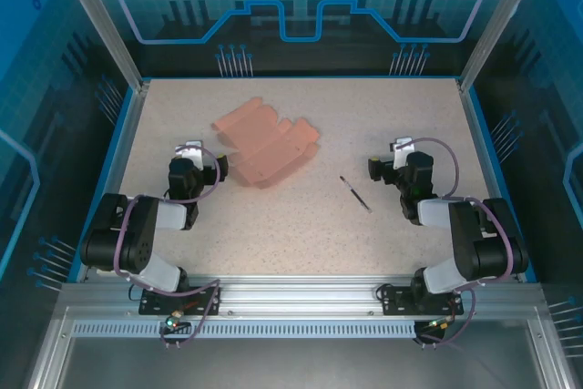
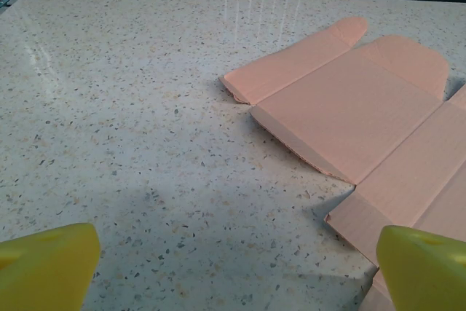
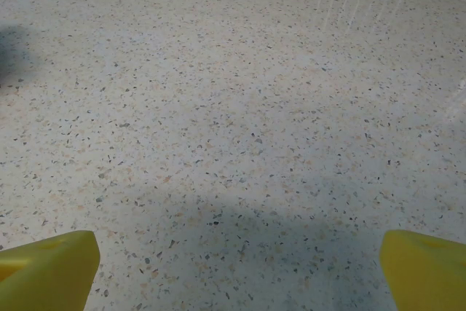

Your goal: Fold the paper box

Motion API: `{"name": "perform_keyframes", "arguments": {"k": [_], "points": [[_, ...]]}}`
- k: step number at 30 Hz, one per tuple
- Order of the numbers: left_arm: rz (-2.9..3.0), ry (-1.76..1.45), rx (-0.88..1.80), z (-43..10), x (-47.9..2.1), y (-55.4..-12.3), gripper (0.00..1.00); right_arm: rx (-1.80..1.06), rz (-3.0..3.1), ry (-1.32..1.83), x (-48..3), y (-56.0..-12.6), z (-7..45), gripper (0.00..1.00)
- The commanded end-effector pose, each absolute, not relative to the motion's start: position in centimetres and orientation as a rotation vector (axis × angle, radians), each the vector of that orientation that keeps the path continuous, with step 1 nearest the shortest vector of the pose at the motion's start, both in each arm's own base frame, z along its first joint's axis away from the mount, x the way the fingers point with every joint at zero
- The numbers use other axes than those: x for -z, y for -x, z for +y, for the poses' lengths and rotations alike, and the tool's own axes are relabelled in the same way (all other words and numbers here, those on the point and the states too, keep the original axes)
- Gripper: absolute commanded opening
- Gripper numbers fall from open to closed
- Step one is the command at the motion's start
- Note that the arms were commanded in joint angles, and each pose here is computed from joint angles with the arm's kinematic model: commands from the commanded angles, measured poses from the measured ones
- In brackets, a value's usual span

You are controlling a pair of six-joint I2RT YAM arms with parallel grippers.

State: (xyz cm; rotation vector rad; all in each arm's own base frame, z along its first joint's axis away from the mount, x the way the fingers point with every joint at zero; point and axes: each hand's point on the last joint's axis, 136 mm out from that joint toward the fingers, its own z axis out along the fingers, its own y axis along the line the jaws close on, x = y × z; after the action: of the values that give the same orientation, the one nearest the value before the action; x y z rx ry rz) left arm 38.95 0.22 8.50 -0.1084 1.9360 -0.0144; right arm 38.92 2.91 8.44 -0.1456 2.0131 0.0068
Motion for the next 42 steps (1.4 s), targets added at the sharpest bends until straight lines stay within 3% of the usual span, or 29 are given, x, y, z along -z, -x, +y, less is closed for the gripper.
{"name": "perform_keyframes", "arguments": {"k": [1, 29, 37, 42], "points": [[1.896, 0.112, 0.01, 0.3, -9.6, -39.8, 0.99, -0.018, 1.978, 0.147, -9.4, -39.8, 2.9, 1.0], [1.889, 0.126, 0.003, 0.5, -9.7, -39.7, 0.99, -0.019, 1.972, 0.146, -9.6, -39.9, 2.8, 1.0], [1.899, 0.428, -0.143, 4.9, -14.4, -37.4, 0.99, 0.091, 1.98, -0.156, -15.6, -38.5, -1.0, 1.0], [2.004, 0.44, 0.046, 2.6, -15.4, -37.6, 0.99, 0.035, 2.043, -0.31, -18.3, -37.1, -1.6, 1.0]]}}
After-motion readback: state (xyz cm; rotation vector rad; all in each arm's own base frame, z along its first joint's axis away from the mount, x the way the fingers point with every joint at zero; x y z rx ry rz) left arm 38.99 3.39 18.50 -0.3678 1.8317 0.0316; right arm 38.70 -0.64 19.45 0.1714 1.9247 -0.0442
